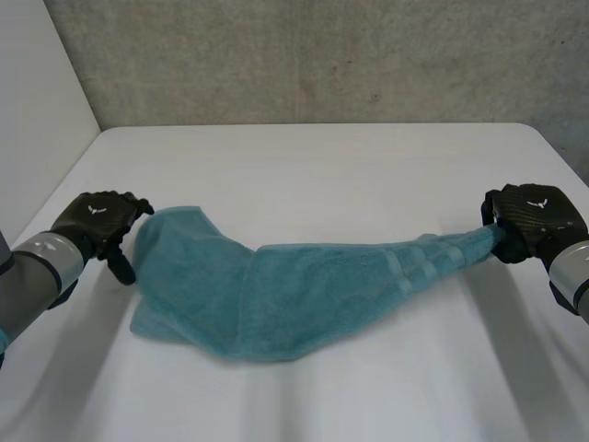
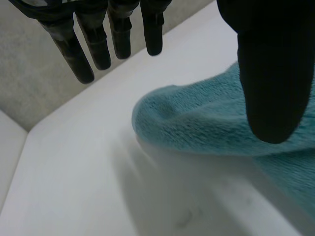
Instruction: Fold the laundry
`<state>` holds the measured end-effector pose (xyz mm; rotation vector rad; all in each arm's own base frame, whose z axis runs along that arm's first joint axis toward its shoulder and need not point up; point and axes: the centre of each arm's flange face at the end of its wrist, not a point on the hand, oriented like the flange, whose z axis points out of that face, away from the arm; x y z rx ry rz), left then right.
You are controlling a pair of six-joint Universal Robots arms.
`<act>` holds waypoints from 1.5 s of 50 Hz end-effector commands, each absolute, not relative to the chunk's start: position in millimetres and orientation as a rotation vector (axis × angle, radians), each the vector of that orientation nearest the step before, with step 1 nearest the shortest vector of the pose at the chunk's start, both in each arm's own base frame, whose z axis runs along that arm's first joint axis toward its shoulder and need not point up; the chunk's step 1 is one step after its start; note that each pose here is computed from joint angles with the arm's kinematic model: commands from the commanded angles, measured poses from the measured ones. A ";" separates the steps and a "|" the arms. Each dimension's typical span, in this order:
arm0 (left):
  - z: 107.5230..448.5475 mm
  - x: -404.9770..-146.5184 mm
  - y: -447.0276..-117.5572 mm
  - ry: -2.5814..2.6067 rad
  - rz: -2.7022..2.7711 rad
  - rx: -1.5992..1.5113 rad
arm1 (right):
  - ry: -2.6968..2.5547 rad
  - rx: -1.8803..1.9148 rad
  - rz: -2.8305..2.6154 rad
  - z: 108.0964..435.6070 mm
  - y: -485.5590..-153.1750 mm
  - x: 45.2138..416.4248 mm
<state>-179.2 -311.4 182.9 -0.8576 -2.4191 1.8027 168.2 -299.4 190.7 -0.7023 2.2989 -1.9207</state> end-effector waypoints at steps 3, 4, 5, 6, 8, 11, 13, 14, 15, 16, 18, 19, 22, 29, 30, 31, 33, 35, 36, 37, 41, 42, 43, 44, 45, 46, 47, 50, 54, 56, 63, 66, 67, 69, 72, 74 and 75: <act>170.5 -189.2 -348.5 -2.287 1.857 -0.915 | 2.321 -0.723 -1.883 180.1 -298.8 171.2; 170.2 -189.9 -352.6 -2.280 1.859 -0.917 | 2.326 -0.726 -1.873 177.4 -299.0 171.7; 168.3 -191.0 -358.9 -2.272 1.859 -0.921 | 2.329 -0.729 -1.865 175.5 -298.8 172.2; 167.4 -191.4 -362.0 -2.272 1.856 -0.922 | 2.332 -0.729 -1.861 174.5 -298.9 172.2; 165.4 -192.3 -370.2 -2.274 1.847 -0.926 | 2.335 -0.729 -1.855 173.4 -299.2 172.2; 163.4 -193.0 -378.3 -2.281 1.831 -0.926 | 2.337 -0.727 -1.855 173.4 -299.4 171.7; 161.0 -193.6 -385.6 -2.294 1.810 -0.929 | 2.339 -0.727 -1.851 172.4 -299.5 171.7; 160.2 -193.7 -387.3 -2.299 1.801 -0.933 | 2.338 -0.728 -1.851 172.5 -299.5 171.9; 157.1 -194.1 -389.7 -2.313 1.776 -0.954 | 2.339 -0.730 -1.846 171.6 -298.9 172.3; 155.5 -194.3 -390.5 -2.319 1.763 -0.969 | 2.338 -0.730 -1.848 171.6 -299.4 172.4; 153.1 -195.3 -390.4 -2.323 1.746 -0.992 | 2.341 -0.728 -1.845 170.7 -299.7 171.9; 148.0 -196.7 -390.9 -2.320 1.717 -1.079 | 2.342 -0.728 -1.843 170.6 -299.6 171.9; 142.8 -198.6 -391.0 -2.303 1.698 -1.161 | 2.344 -0.728 -1.841 170.2 -299.2 171.9; 137.0 -200.1 -392.2 -2.294 1.686 -1.204 | 2.344 -0.728 -1.841 169.8 -299.2 172.2; 136.2 -200.1 -392.5 -2.294 1.684 -1.204 | 2.345 -0.728 -1.839 169.7 -299.1 172.2; 136.1 -200.1 -392.5 -2.294 1.685 -1.206 | 2.343 -0.729 -1.838 169.7 -299.0 172.3; 135.6 -200.0 -393.1 -2.296 1.685 -1.205 | 2.345 -0.728 -1.839 169.7 -299.1 172.2; 135.7 -200.4 -393.4 -2.296 1.689 -1.212 | 2.346 -0.728 -1.837 169.2 -299.1 172.2; 135.0 -200.3 -393.5 -2.298 1.688 -1.214 | 2.346 -0.728 -1.837 169.2 -299.1 172.2; 136.0 -200.2 -393.8 -2.298 1.693 -1.215 | 2.347 -0.728 -1.835 168.9 -298.8 172.2; 138.0 -200.0 -393.7 -2.304 1.701 -1.214 | 2.346 -0.728 -1.837 169.3 -298.7 172.2; 139.1 -200.4 -393.0 -2.304 1.703 -1.217 | 2.350 -0.726 -1.833 168.5 -298.7 171.7; 141.1 -200.7 -392.6 -2.303 1.710 -1.217 | 2.347 -0.727 -1.837 169.3 -299.0 171.7; 142.8 -200.1 -392.3 -2.308 1.716 -1.215 | 2.347 -0.727 -1.837 169.3 -299.0 171.7; 145.8 -200.3 -391.9 -2.307 1.727 -1.215 | 2.347 -0.725 -1.840 169.8 -299.2 171.3; 150.9 -200.8 -389.9 -2.312 1.742 -1.215 | 2.347 -0.724 -1.842 170.3 -299.5 170.8; 153.5 -200.9 -389.1 -2.314 1.751 -1.214 | 2.346 -0.722 -1.847 171.1 -300.0 170.4; 166.6 -202.9 -382.7 -2.314 1.790 -1.222 | 2.334 -0.720 -1.870 176.1 -301.3 168.9; 194.7 -205.3 -373.3 -2.289 1.881 -1.203 | 2.297 -0.725 -1.919 187.6 -302.4 168.7; 206.6 -206.4 -370.1 -2.265 1.925 -1.195 | 2.263 -0.720 -1.988 201.3 -305.9 166.3; 280.1 -221.0 -376.4 -1.969 2.295 -1.028 | 1.961 -0.708 -2.364 281.3 -342.3 169.0; 320.7 -222.3 -383.7 -1.811 2.474 -0.825 | 1.747 -0.704 -2.550 328.5 -355.1 177.8; 331.6 -222.5 -384.1 -1.771 2.511 -0.766 | 1.695 -0.696 -2.584 339.2 -357.4 181.3; 361.6 -219.9 -383.8 -1.662 2.609 -0.600 | 1.617 -0.653 -2.640 355.7 -363.0 185.3; 382.9 -213.7 -380.9 -1.583 2.669 -0.460 | 1.460 -0.498 -2.705 380.9 -367.6 194.0; 395.6 -212.9 -371.8 -1.534 2.680 -0.382 | 1.397 -0.450 -2.719 386.5 -367.1 195.1; 396.2 -212.5 -368.8 -1.534 2.675 -0.370 | 1.364 -0.440 -2.721 388.4 -366.1 195.8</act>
